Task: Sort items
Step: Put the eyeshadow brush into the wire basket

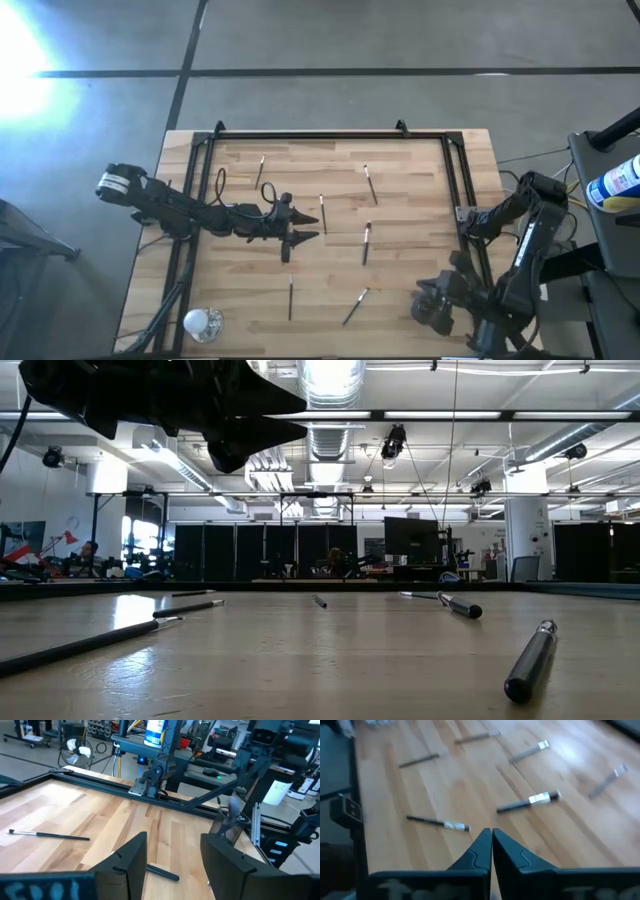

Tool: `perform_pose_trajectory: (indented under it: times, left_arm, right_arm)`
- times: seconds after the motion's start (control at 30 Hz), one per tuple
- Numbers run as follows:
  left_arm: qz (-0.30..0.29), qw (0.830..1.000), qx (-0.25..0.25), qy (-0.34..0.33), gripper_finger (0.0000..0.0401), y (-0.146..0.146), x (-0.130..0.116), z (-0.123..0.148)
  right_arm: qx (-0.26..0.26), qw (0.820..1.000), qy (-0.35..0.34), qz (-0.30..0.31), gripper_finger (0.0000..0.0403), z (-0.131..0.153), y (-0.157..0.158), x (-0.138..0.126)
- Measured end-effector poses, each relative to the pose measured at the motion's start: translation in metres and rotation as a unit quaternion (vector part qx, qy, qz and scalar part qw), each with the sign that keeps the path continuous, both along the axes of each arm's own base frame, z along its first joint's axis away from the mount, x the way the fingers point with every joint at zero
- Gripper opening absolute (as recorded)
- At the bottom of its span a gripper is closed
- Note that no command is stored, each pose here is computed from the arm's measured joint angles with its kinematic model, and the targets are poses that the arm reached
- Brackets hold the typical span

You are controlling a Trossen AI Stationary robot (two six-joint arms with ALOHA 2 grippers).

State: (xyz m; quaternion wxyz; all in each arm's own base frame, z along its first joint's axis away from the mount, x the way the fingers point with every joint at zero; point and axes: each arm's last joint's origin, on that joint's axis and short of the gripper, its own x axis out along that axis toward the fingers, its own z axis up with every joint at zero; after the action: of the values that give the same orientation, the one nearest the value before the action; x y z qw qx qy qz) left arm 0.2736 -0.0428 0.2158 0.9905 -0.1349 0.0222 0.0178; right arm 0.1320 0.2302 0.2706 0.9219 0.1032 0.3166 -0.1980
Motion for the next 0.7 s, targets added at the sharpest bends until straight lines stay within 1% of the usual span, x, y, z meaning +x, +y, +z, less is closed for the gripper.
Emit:
perform_pose_trajectory:
  times: [0.13, 0.27, 0.37, 0.5, 0.6, 0.7]
  left_arm:
    - [0.001, 1.000, 0.000, 0.000, 0.0175, 0.000, 0.000, 0.000]
    - [0.001, 1.000, 0.000, 0.001, 0.0163, 0.000, 0.000, 0.000]
    - [0.001, 1.000, 0.001, 0.006, 0.0147, 0.000, 0.000, -0.001]
    - [0.003, 1.000, -0.001, 0.008, 0.0121, 0.000, 0.000, -0.002]
    - [0.003, 1.000, -0.005, 0.009, 0.0102, 0.000, 0.000, -0.002]
    - [0.003, 1.000, -0.004, 0.013, 0.0084, 0.000, 0.000, -0.003]
  right_arm:
    - [-0.012, 0.999, -0.042, 0.030, 0.0008, -0.010, -0.019, 0.005]
    - [-0.013, 0.995, -0.081, 0.049, 0.0008, -0.023, -0.043, 0.014]
    - [-0.020, 0.992, -0.109, 0.063, 0.0008, -0.029, -0.061, 0.022]
    - [-0.002, 0.986, -0.135, 0.095, 0.0008, -0.034, -0.084, 0.031]
    - [0.012, 0.981, -0.154, 0.118, 0.0008, -0.035, -0.095, 0.032]
    - [0.014, 0.980, -0.159, 0.122, 0.0008, -0.031, -0.100, 0.030]
